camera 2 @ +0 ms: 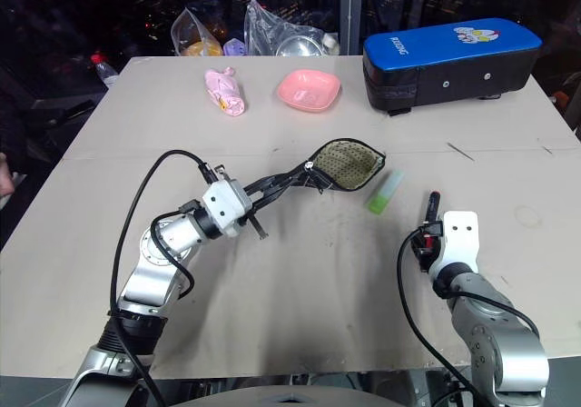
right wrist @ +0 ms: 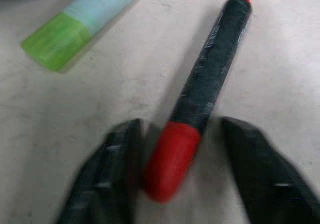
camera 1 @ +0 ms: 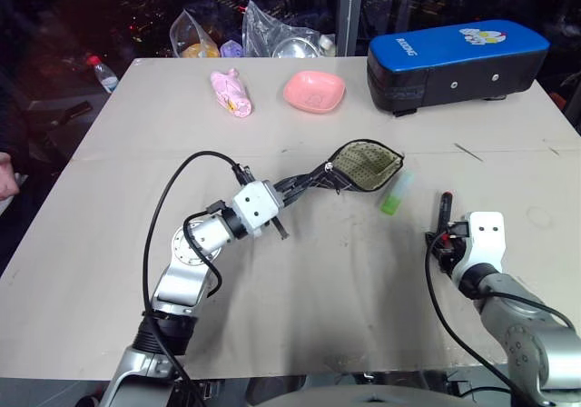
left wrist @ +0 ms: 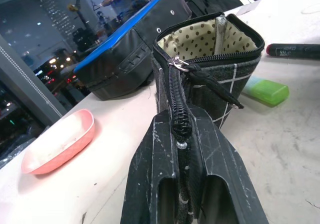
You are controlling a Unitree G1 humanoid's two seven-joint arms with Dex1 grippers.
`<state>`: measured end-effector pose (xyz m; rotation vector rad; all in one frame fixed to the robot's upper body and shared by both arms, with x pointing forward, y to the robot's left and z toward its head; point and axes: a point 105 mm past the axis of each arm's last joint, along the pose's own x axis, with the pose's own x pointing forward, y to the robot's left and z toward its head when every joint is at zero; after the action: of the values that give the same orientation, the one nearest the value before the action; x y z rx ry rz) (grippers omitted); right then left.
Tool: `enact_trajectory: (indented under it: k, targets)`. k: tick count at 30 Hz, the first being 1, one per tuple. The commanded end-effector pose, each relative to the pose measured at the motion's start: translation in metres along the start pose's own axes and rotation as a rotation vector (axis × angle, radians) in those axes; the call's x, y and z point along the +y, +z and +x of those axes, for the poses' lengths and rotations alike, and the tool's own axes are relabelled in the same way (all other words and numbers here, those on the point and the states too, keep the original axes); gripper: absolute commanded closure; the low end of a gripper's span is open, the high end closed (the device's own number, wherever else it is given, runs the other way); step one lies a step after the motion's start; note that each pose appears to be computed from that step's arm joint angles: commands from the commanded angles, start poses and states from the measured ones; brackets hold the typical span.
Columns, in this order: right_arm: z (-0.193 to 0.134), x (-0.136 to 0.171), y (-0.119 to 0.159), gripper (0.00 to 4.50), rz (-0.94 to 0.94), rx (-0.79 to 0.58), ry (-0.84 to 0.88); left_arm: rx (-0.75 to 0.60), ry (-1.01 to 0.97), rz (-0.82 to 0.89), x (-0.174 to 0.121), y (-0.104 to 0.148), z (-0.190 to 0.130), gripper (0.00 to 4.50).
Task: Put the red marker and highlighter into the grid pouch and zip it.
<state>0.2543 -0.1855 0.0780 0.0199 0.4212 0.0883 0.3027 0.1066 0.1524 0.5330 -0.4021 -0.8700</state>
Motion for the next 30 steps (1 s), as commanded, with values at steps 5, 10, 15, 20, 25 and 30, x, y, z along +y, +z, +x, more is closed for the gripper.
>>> enact_trajectory:
  k: [5,10,15,20,25,30]
  targets:
    - [-0.007,-0.050,0.047,4.27,-0.270,-0.089,-0.021,-0.044,-0.015,0.022,-0.003,0.009,0.003,4.50]
    - [-0.028,-0.039,0.101,4.27,-0.485,-0.239,0.290,-0.049,-0.026,0.019,-0.005,0.009,0.004,4.50]
    - [-0.045,-0.008,0.124,4.27,-1.072,-0.163,0.607,-0.061,-0.046,0.018,-0.006,0.009,0.008,4.50]
    - [-0.027,0.008,0.146,4.27,-1.292,-0.203,0.671,-0.069,-0.054,0.016,-0.009,0.009,0.012,4.50]
    - [-0.010,0.021,0.149,4.27,-1.455,-0.166,0.728,-0.072,-0.050,0.018,-0.009,0.009,0.013,4.50]
    - [0.011,0.043,0.154,4.27,-1.591,-0.199,0.752,-0.076,-0.049,0.016,-0.011,0.009,0.013,4.50]
